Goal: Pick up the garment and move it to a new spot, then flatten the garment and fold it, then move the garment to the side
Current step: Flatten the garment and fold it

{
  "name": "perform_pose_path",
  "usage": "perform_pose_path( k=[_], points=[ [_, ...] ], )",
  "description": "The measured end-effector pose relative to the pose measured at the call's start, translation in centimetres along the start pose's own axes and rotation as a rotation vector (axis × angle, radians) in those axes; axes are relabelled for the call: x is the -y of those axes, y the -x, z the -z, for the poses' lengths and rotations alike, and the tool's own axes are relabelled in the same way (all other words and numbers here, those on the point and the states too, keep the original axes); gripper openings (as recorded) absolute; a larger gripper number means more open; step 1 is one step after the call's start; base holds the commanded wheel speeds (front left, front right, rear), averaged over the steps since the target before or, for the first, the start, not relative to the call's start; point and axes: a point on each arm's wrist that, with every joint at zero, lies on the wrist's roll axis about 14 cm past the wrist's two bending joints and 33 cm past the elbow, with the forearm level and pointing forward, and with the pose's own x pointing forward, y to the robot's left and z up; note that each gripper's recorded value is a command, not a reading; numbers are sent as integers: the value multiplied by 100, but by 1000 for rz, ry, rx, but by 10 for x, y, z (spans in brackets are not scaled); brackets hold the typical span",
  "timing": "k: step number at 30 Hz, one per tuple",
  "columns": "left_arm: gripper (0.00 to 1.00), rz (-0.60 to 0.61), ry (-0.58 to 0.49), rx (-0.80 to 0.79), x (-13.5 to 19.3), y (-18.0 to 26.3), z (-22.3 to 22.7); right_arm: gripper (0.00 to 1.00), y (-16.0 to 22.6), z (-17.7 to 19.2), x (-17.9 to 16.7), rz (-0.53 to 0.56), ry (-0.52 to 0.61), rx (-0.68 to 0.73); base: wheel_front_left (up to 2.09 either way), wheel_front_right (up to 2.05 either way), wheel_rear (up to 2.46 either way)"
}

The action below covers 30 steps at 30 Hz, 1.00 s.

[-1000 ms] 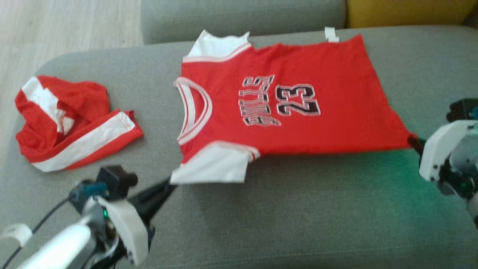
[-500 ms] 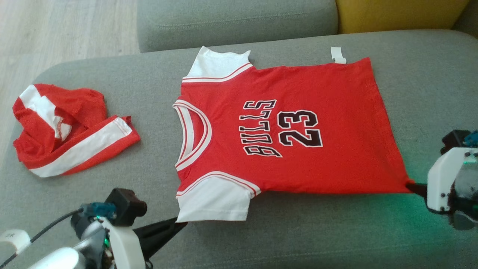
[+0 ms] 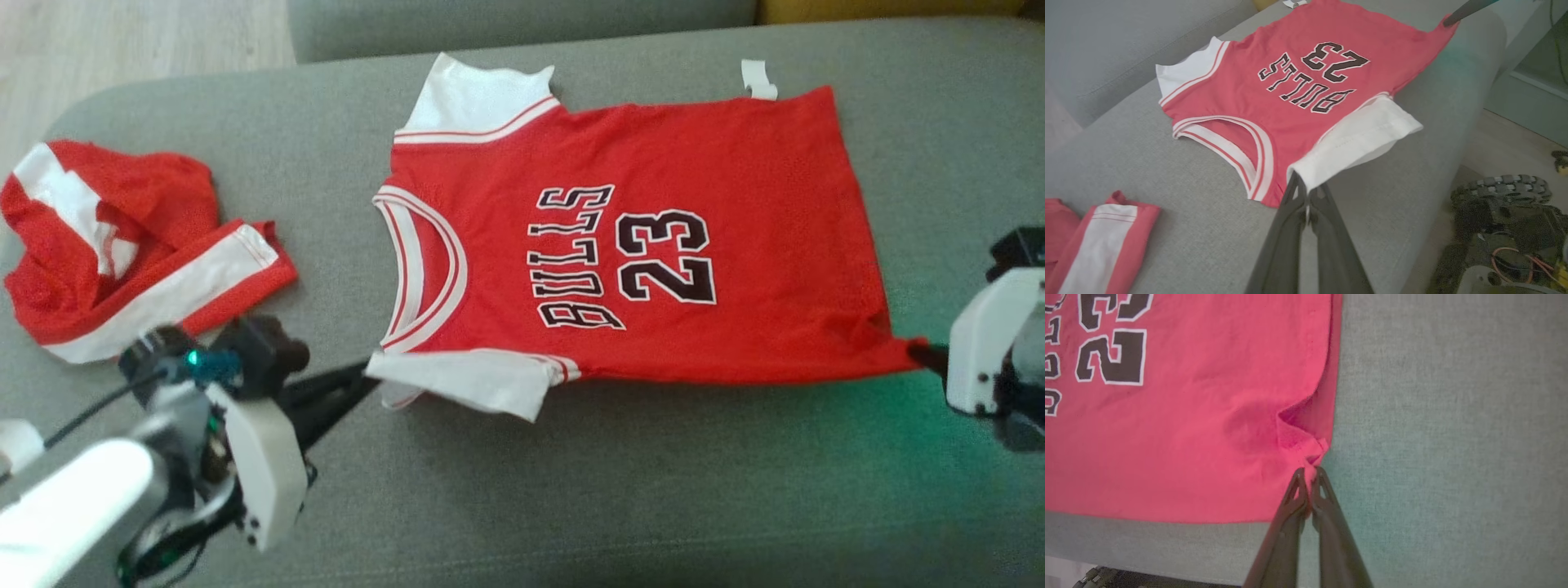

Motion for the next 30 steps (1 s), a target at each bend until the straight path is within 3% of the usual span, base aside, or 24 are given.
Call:
perform_pose_path(
  k=[10, 30],
  points=[
    [0, 12, -77, -35, -33, -43, -7, 0, -12, -61, -2, 60, 43, 86, 0, 0, 0],
    [0, -57, -148, -23, -104, -114, -9, 0, -55, -89, 4, 96, 26, 134, 0, 0, 0]
  ],
)
